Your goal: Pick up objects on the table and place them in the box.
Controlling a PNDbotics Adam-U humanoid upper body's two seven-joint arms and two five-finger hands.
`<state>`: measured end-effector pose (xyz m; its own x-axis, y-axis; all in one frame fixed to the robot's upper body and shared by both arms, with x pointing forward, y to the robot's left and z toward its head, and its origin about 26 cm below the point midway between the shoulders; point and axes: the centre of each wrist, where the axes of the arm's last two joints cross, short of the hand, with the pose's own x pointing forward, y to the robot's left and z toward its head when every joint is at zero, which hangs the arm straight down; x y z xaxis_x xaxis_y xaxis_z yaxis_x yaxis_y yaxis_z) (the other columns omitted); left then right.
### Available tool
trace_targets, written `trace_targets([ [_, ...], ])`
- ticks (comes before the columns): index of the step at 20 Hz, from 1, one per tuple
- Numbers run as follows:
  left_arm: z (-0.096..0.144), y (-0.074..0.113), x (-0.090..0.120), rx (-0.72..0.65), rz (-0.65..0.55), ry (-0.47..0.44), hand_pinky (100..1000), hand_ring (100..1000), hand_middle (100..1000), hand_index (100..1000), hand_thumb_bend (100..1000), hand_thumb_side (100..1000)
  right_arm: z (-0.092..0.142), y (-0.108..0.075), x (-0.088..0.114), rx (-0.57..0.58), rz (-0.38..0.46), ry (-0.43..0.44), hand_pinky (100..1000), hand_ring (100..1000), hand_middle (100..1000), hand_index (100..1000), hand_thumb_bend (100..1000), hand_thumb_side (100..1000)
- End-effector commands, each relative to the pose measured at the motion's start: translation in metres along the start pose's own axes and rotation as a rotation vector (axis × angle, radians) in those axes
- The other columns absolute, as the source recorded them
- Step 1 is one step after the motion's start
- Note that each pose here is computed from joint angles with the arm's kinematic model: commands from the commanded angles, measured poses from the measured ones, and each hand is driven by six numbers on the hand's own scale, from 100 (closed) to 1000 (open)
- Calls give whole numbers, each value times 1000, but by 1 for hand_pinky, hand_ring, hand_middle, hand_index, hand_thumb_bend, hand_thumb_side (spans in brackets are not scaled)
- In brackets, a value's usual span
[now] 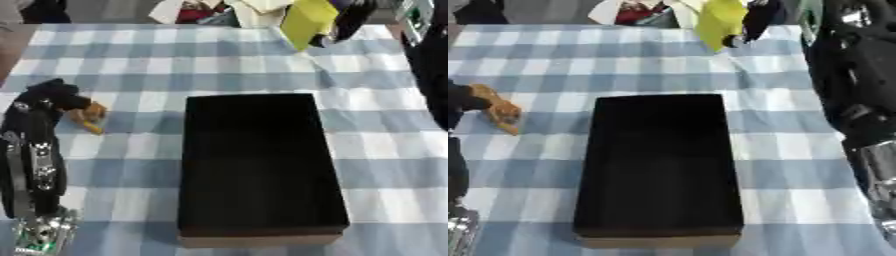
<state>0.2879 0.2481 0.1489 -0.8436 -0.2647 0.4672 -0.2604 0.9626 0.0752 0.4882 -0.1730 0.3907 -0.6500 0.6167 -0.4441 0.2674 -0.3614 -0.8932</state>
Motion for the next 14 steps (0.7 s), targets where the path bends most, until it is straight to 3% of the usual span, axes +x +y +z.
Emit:
trace_targets([
  [1,-5,7,3,-2,-16,-20,602,580,602,760,180,819,26,-27,-8,-31,52,-105,726,794,506,451,100,269],
  [5,-6,8,3,-2,-20,-17,602,581,602,760,183,819,48,-42,3,-66,72,-228,709,790,505,447,100,280],
  [11,-7,9,3,-2,-22,-15,601,581,602,760,187,819,76,-64,35,-110,91,-424,691,764,508,450,100,270],
  [14,-7,10,3,-1,-22,-12,601,581,603,760,187,818,85,-70,51,-118,93,-496,646,672,513,454,100,272],
])
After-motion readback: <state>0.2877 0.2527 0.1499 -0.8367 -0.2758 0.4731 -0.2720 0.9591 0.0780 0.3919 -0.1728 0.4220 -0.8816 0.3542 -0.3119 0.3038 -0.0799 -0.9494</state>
